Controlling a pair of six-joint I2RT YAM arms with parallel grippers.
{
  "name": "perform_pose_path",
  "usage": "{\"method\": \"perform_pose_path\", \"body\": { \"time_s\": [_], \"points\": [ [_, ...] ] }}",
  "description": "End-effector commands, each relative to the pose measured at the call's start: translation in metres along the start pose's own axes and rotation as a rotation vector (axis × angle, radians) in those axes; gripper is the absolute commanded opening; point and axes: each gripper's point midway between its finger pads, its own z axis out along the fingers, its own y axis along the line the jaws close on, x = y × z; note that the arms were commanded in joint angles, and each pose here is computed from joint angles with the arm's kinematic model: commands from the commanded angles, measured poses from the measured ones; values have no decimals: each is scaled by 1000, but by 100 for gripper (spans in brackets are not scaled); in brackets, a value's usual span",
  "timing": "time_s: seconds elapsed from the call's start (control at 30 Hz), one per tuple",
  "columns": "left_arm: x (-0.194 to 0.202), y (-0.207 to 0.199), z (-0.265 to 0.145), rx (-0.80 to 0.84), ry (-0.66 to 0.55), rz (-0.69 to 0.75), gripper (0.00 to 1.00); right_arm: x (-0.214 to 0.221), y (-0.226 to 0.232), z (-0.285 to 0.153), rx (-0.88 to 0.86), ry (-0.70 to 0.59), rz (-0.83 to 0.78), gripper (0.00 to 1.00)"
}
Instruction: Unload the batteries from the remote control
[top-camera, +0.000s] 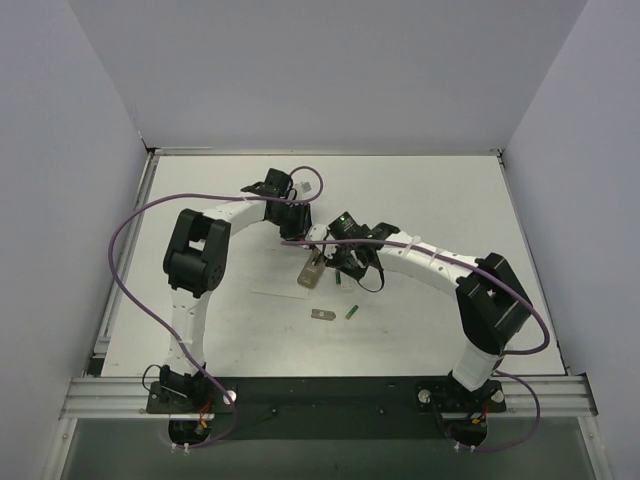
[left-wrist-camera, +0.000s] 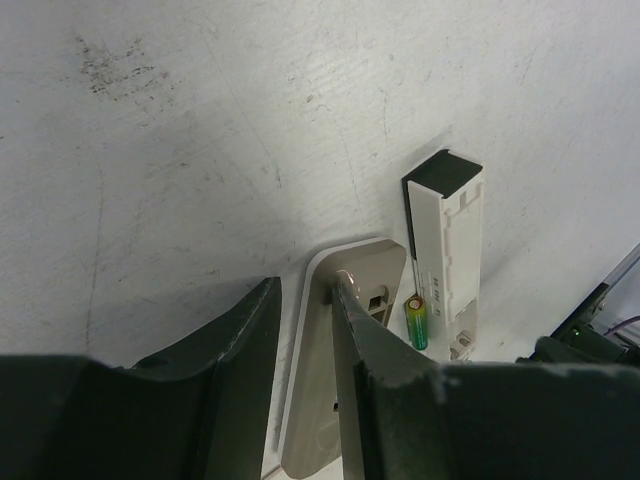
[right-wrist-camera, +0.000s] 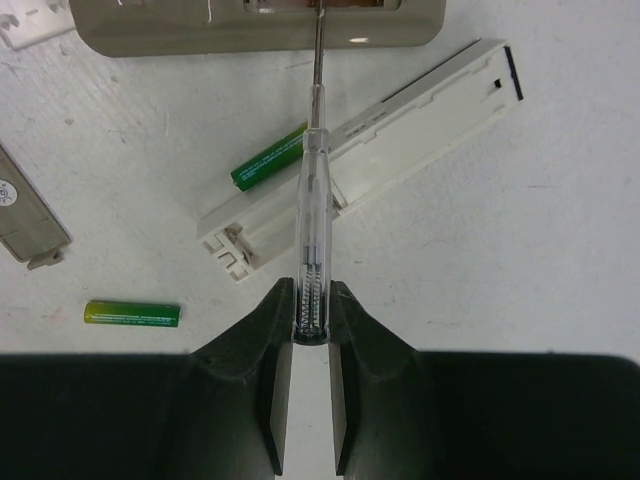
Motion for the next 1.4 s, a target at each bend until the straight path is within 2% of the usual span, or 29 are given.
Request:
{"method": "perform_pose_path", "body": {
  "time_s": [0.0,0.3,0.93,1.37],
  "points": [
    [10,1,-1,-1,29,-7,37,12,8,11,-25,-11,100,0],
    [11,3,-1,-7,31,-13,37,23,20,20,-68,-42,141,0],
    [9,-4,-6,19,27,-12,36,14,12,16,-39,-83,148,0],
    [0,-8,-18,13,-9,-21,37,-6,1,1,-14,-136,120,0]
  ]
}}
